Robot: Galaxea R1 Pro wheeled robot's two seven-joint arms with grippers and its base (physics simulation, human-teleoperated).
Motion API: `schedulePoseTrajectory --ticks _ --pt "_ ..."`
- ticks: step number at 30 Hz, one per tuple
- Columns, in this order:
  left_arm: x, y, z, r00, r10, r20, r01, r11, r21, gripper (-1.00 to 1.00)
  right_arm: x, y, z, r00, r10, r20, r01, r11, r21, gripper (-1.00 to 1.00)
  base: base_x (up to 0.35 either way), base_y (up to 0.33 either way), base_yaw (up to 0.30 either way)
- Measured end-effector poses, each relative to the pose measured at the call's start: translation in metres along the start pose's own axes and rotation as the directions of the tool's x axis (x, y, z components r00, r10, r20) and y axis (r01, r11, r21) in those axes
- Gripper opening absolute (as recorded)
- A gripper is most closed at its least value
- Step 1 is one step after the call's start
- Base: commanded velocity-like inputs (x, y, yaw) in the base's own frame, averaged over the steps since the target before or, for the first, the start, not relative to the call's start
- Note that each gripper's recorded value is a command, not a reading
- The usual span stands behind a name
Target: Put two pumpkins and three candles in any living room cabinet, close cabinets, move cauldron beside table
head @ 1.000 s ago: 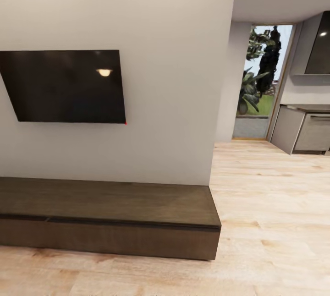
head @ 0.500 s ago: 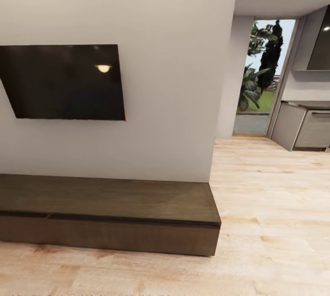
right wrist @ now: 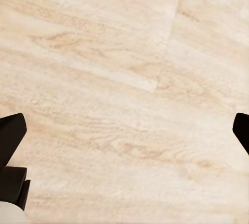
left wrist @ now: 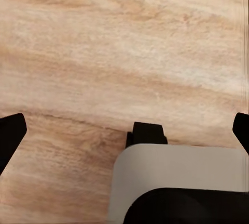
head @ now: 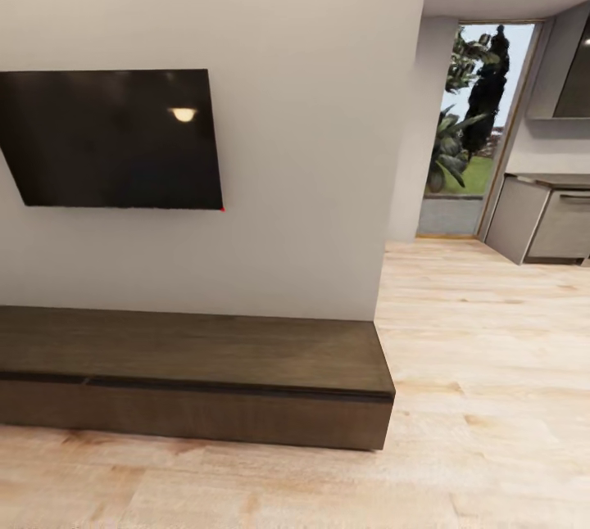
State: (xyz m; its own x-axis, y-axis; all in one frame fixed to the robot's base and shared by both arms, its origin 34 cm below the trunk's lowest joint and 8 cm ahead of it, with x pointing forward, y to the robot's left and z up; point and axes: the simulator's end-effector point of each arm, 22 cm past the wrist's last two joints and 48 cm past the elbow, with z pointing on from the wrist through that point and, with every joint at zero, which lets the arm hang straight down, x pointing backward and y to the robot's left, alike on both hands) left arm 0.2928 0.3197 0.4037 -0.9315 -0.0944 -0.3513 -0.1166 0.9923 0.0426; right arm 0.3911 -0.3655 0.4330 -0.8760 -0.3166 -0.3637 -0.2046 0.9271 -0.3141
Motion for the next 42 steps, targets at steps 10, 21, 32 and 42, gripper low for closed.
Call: schedulePoseTrajectory --ticks 10,21,32,42 --pt "0.007 -0.006 0.0 0.997 0.079 -0.02 -0.079 0.997 0.023 1.0 0.006 -0.004 0.001 1.0 -0.002 -0.013 0.002 1.0 0.023 1.0 0.0 0.0 0.0" --pt "0.016 -0.003 0.0 0.996 0.08 -0.043 -0.08 0.997 0.015 1.0 0.011 -0.001 0.002 1.0 -0.004 -0.024 0.004 1.0 0.027 1.0 0.0 0.0 0.0" --pt "0.015 0.0 0.0 0.995 0.091 -0.04 -0.09 0.996 0.02 1.0 0.011 -0.002 0.002 1.0 -0.004 -0.024 0.005 1.0 0.028 1.0 0.0 0.209 0.0" --pt "0.015 0.001 0.0 0.995 0.086 -0.04 -0.085 0.996 0.017 1.0 0.011 -0.001 0.002 1.0 -0.004 -0.024 0.004 1.0 0.026 1.0 0.0 0.332 0.0"
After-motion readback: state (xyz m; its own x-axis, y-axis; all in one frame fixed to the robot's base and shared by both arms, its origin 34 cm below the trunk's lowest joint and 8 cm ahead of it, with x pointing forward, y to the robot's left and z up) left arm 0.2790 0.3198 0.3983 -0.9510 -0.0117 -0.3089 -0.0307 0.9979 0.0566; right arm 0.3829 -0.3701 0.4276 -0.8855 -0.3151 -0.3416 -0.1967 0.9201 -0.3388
